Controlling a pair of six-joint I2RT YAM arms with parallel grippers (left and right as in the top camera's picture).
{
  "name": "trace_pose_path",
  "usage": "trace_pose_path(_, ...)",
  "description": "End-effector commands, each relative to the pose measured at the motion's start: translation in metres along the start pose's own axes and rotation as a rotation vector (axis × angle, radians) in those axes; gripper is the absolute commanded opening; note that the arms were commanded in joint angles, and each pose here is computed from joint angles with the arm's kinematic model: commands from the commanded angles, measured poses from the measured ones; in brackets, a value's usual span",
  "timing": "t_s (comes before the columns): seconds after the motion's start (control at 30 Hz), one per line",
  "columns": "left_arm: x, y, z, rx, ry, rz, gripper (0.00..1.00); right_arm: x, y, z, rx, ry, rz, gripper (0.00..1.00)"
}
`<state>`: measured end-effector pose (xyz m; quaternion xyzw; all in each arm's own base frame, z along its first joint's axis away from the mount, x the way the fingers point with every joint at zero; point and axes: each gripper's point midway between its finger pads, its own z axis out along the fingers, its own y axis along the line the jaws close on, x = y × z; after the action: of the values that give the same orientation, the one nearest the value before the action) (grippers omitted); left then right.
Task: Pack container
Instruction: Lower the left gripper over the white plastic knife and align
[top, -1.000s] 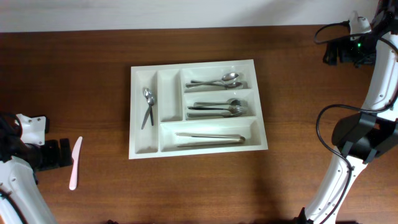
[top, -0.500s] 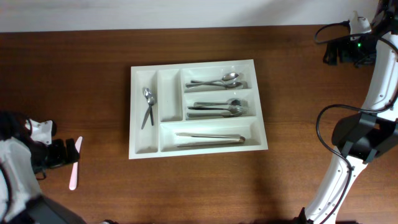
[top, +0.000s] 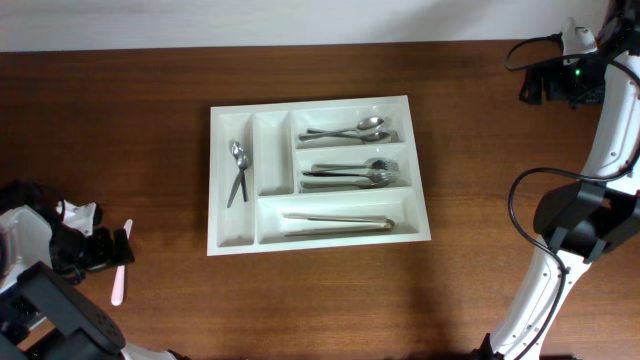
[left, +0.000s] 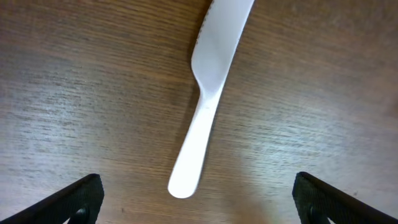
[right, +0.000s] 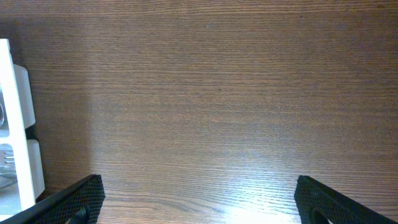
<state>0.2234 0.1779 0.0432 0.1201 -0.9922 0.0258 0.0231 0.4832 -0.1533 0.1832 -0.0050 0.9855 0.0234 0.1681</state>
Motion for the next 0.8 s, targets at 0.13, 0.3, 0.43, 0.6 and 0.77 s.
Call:
trace_pose_path(0.13,-0.008,0.008,0.003,-0.035,-0.022,0.185,0.99,0.0,-0.002,-0.006,0.007,-0.011,0.005,0.99)
trace_pose_path(0.3,-0.016,0.009,0.004,-0.048,-0.047,0.248,0.99,0.0,-0.002,-0.006,0.007,-0.011,0.005,0.99)
trace_pose_path(0.43,-0.019,0.007,0.008,-0.07,-0.029,0.271,0.99,0.0,-0.002,-0.006,0.007,-0.011,0.005,0.99)
trace_pose_path(0.6,-0.021,0.003,0.018,-0.105,0.019,0.284,0.99,0.0,-0.002,-0.006,0.007,-0.011,0.005,0.99)
trace_pose_path(0.77,-0.02,0.0,0.03,-0.088,0.05,0.223,0.99,0.0,-0.002,-0.006,0.007,-0.011,0.005,0.99)
